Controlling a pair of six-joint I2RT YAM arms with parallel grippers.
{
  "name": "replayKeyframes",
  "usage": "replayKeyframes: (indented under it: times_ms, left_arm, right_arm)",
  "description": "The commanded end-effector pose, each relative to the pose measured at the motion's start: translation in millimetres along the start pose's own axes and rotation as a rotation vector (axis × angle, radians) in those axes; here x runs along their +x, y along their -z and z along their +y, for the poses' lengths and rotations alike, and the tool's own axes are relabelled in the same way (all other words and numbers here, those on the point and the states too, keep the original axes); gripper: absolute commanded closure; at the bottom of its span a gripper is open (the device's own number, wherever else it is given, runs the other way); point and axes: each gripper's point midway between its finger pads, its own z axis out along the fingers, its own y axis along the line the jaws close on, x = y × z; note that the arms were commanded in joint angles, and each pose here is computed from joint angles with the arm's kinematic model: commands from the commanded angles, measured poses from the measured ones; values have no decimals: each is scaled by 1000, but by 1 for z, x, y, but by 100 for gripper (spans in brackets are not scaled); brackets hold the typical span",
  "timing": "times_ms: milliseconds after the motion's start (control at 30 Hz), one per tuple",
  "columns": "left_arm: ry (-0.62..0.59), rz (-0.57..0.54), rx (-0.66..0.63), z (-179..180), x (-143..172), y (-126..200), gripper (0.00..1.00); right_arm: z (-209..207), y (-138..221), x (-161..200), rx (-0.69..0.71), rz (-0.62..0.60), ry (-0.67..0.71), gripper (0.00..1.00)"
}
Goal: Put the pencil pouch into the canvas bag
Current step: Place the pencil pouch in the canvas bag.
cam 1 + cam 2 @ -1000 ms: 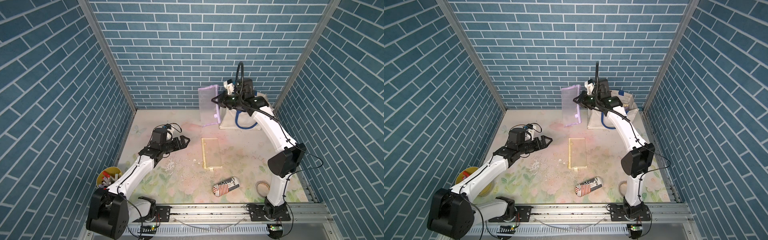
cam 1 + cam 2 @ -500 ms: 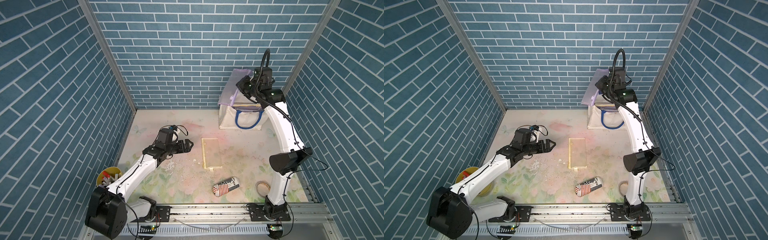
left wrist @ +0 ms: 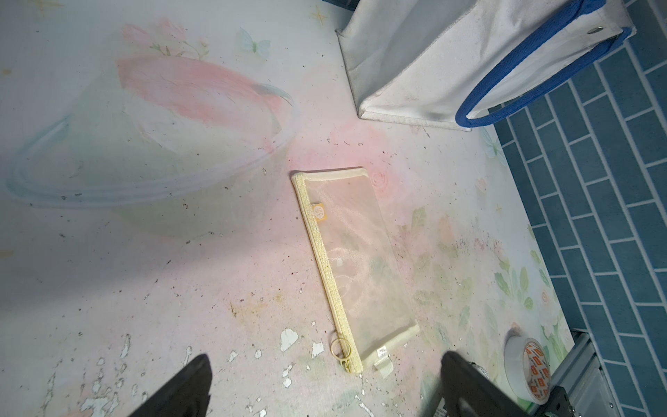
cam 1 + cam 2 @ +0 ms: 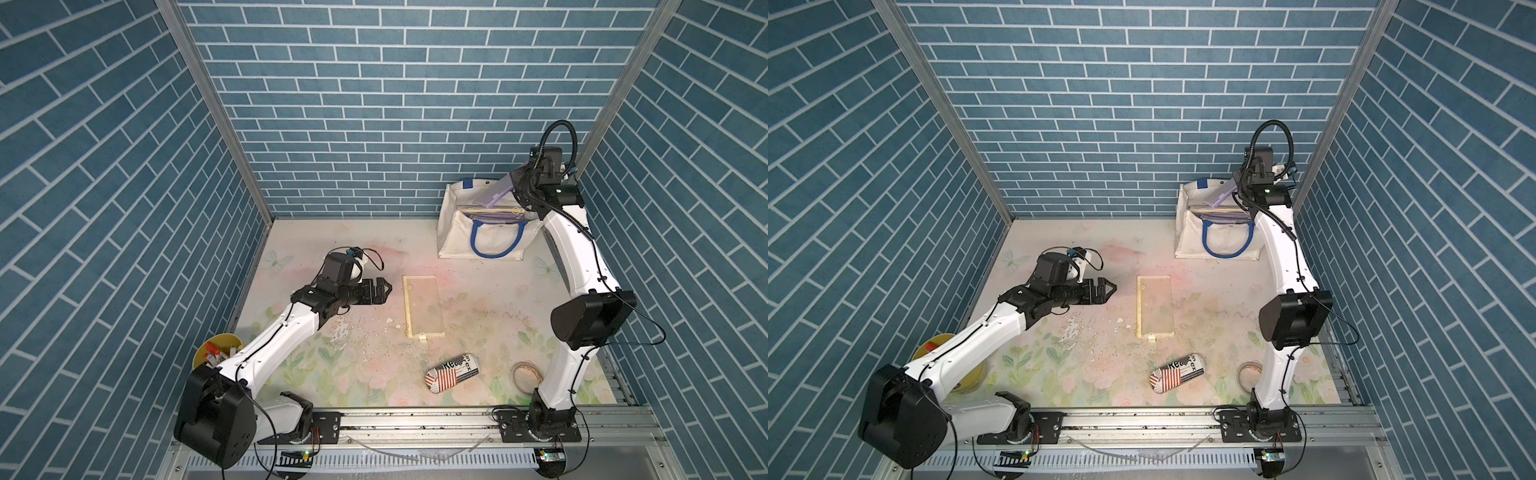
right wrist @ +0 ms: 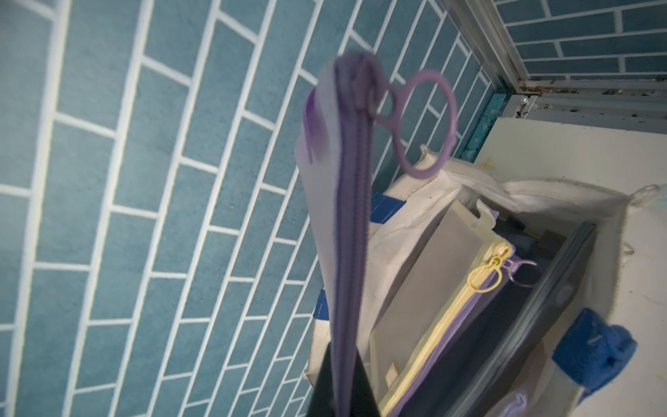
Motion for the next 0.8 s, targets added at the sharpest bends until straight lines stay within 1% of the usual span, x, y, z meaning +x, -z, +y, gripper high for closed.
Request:
replayKeyframes:
  times_ms: [0, 133, 267, 400, 633, 767]
  left_arm:
    - [-21, 7, -10, 0, 1, 1, 1]
    - [-23, 14, -14, 1, 2, -1, 1]
    - [-22, 17, -16, 2, 2, -2, 1]
    - [-21, 18, -17, 3, 4, -3, 1]
    - [-16, 33, -11, 4, 8, -9, 1]
    - [-16, 34, -2, 4, 9, -12, 1]
  right_arm:
    - [-12, -25, -4, 43, -53, -96, 100]
    - [-19, -47, 4, 76, -52, -113, 100]
    - [-29, -60, 13, 113, -56, -134, 100]
    - [-35, -64, 21, 126, -61, -149, 100]
    - [-42, -70, 48, 139, -32, -190, 100]
    - [-43, -66, 52, 155, -29, -193, 87]
